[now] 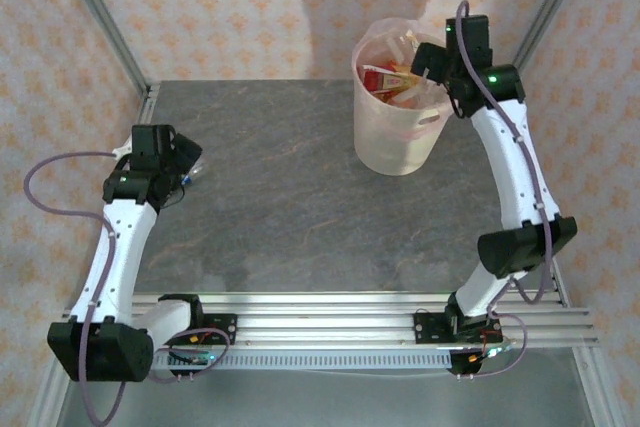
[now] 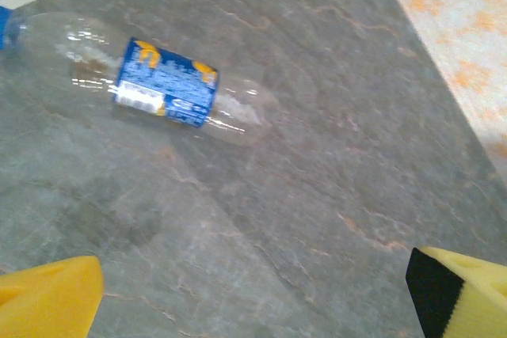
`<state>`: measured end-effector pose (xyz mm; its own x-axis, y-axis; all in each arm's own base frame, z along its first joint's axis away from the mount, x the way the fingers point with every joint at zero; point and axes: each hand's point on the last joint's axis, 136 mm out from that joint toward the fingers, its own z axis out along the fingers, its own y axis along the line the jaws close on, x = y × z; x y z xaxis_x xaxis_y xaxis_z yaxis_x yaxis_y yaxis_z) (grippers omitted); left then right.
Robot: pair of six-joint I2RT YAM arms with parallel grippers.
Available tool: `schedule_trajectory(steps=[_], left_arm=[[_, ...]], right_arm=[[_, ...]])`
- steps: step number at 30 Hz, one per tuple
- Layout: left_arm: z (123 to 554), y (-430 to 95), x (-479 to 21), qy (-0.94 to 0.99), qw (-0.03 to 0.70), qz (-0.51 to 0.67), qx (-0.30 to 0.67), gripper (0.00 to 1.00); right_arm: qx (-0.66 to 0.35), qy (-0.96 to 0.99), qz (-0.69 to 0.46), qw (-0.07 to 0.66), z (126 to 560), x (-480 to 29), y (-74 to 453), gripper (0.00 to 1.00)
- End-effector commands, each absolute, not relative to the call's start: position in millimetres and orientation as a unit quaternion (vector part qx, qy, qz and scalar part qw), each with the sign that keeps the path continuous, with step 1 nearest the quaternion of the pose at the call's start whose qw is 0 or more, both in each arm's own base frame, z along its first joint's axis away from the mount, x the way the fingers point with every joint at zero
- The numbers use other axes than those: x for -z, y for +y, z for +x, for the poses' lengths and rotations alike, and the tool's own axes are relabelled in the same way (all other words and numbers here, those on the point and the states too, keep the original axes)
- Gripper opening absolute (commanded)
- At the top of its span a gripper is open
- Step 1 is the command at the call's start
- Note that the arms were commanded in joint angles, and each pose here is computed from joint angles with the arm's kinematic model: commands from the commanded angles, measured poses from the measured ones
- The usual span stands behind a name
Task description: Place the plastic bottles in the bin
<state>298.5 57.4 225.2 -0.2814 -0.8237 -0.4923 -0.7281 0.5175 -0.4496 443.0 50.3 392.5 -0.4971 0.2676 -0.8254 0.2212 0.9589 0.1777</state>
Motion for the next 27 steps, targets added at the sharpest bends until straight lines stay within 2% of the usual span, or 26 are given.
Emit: schedule_trajectory(steps=[1, 14, 20, 27], left_arm=[[288, 74, -217, 0.783, 0.328, -0.527, 0.053, 1.0], [271, 142, -177, 0.689, 0.276, -0.67, 0.0, 1.0], [286, 149, -145, 0.622, 0.264, -0.737, 0.036, 1.0], [300, 161, -128, 0.586, 0.255, -0.769, 0.026, 1.0]], right_arm=[[-0.057, 0.863, 0.123, 0.487, 418, -407, 57, 0.99], [-0.122, 0.863, 0.096, 0.481, 384, -394, 78, 0.99], [-0.125, 0.864, 0.086, 0.48, 379, -395, 83, 0.99], [-0.126, 0.868, 0.08, 0.473, 379, -391, 91, 0.99]])
